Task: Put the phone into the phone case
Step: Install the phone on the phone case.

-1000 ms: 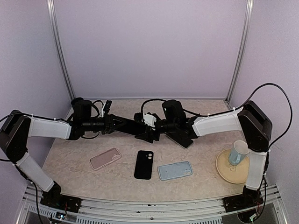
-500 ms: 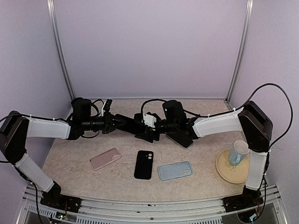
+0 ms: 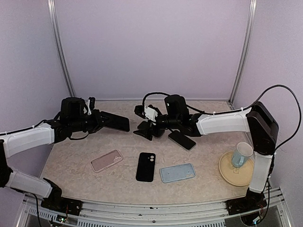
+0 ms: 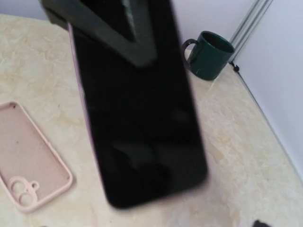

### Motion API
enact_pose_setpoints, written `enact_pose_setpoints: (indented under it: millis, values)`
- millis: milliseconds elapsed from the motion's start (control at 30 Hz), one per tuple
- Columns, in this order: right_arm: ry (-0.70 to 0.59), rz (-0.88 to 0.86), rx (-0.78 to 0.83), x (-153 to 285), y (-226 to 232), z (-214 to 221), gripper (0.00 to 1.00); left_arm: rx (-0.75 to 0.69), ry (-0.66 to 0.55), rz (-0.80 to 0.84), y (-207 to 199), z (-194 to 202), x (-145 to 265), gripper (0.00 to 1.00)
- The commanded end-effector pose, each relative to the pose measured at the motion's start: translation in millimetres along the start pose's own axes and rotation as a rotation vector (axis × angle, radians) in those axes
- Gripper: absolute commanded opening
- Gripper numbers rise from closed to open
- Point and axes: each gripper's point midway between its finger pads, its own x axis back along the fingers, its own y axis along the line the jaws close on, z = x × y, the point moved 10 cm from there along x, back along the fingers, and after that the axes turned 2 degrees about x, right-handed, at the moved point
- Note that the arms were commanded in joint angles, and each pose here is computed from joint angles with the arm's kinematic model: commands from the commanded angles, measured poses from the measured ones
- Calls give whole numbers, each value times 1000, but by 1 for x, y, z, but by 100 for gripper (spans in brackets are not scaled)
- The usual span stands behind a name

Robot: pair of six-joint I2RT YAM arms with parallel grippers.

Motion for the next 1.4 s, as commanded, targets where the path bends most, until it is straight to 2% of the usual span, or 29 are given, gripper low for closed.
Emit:
enact_pose_setpoints:
  millis: [0,100,533,933,1367]
  values:
    - [-18,12,-85,9,-10,-17,96,103,-144,-176,9,2,31,0]
    - [-20,10,-130,7,-14,-22,99,168,-190,-198,8,9,46,0]
    - [63,70,-373,-16,-27,-12,100,385,-233,-329,26,50,65,0]
    - [121,63,-447,-31,-25,4,100,446,-195,-403,35,84,59,0]
    - [131,40,-463,-34,-22,9,100,466,-205,-428,46,98,49,0]
